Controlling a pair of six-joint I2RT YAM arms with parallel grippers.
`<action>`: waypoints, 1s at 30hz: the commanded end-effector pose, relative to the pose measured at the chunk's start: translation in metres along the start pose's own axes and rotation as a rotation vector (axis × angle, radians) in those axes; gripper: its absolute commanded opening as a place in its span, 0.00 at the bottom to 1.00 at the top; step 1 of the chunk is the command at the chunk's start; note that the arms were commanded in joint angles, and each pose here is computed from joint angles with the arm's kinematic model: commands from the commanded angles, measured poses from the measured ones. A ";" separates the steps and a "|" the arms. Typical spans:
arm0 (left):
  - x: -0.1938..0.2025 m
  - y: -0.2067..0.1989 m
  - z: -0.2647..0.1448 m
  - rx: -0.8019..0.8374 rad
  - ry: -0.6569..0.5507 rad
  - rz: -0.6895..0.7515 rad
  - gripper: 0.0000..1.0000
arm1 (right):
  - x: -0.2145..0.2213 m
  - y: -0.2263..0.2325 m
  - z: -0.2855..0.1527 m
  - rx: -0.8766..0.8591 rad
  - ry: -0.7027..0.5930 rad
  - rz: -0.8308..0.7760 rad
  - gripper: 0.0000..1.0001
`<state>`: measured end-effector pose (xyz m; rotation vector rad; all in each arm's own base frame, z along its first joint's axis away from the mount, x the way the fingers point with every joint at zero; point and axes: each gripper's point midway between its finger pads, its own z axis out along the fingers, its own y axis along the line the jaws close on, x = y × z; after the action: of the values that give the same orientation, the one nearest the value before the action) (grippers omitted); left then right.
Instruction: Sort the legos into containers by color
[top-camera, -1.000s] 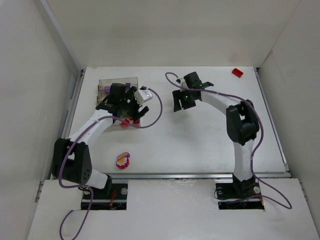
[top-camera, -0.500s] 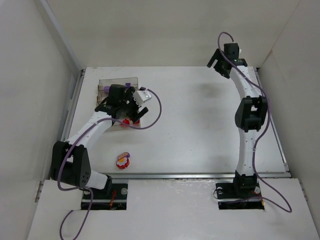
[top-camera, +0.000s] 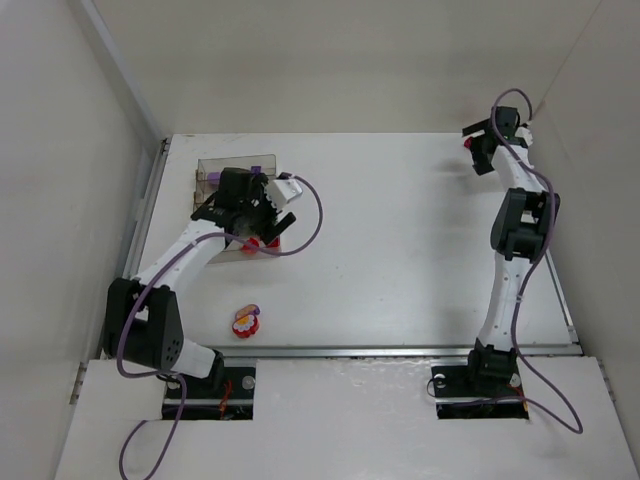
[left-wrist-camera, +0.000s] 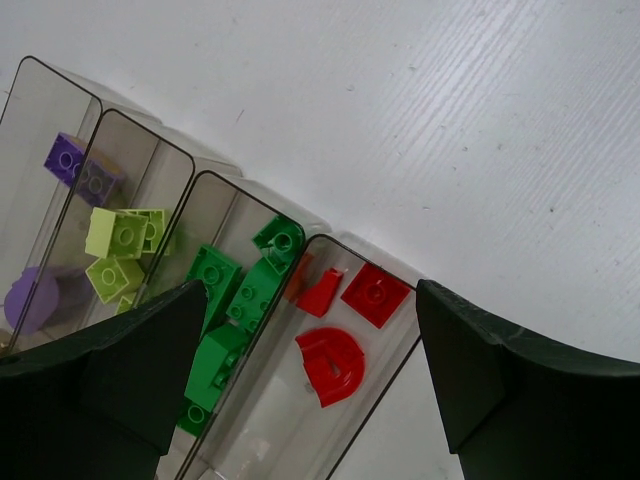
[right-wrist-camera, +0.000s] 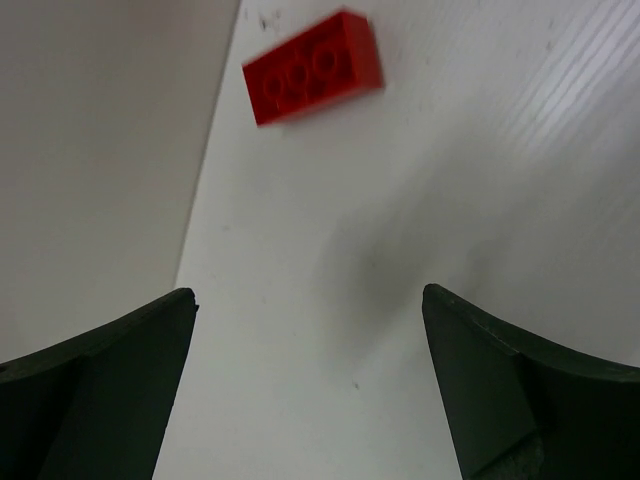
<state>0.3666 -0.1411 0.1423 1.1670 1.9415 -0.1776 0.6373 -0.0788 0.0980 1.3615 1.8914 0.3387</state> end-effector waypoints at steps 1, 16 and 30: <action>-0.011 0.011 0.001 -0.027 -0.002 -0.004 0.84 | -0.041 0.047 -0.017 -0.124 -0.145 0.088 1.00; -0.021 0.040 0.024 -0.057 0.056 -0.044 0.84 | -0.061 0.015 0.051 -0.127 -0.175 0.348 0.79; -0.016 0.047 0.036 -0.067 0.095 -0.069 0.84 | -0.067 0.009 0.078 -0.185 -0.138 0.610 0.54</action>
<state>0.4198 -0.1396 0.1262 1.1087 2.0845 -0.1068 0.6935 -0.1530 0.0708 1.7395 1.3563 0.5771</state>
